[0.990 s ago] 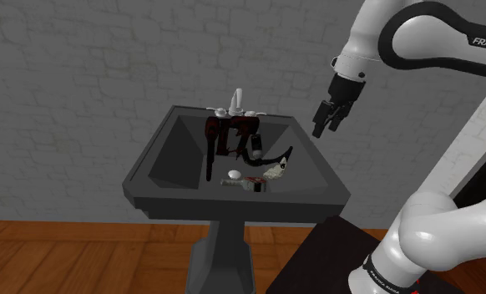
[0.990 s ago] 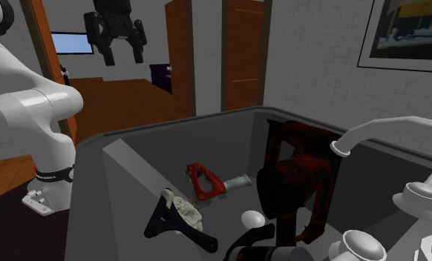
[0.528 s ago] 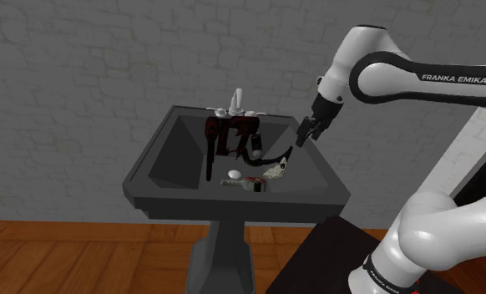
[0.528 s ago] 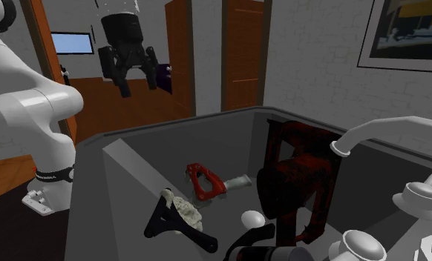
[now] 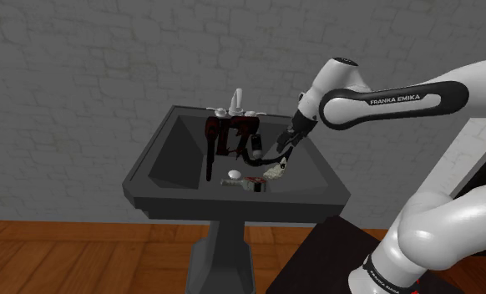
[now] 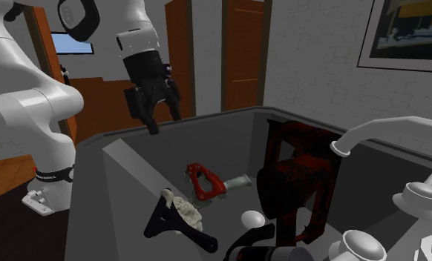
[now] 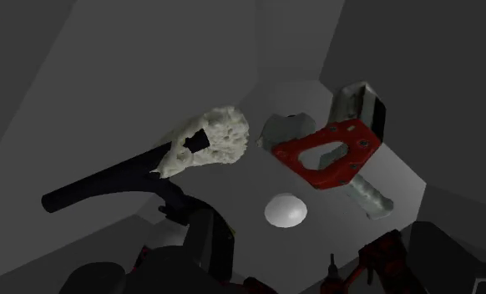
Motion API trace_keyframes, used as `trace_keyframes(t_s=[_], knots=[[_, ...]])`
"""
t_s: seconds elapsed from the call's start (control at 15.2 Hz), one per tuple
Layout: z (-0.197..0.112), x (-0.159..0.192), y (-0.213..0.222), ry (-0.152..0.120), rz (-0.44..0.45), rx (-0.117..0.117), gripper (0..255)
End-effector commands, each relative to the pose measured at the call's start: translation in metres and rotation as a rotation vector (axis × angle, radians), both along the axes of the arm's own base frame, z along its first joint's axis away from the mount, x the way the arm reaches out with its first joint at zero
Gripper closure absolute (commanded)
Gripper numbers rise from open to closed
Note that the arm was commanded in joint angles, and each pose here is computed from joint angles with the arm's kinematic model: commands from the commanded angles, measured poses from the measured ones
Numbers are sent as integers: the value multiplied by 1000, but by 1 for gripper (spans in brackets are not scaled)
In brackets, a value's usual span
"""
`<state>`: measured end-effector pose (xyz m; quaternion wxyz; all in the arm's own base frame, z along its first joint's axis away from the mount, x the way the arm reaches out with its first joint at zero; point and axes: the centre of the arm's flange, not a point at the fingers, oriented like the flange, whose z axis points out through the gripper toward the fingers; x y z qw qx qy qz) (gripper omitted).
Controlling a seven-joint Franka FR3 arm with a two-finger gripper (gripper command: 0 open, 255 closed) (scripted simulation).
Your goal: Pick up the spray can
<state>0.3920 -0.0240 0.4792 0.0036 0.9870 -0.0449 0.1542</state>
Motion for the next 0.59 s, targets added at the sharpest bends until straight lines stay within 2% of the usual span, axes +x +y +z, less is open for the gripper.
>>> trace_keyframes(t_s=[0.0, 0.53], knots=[[-18, 14, -7, -36, 4, -4, 0], [-83, 81, -33, -158, 18, -15, 0]])
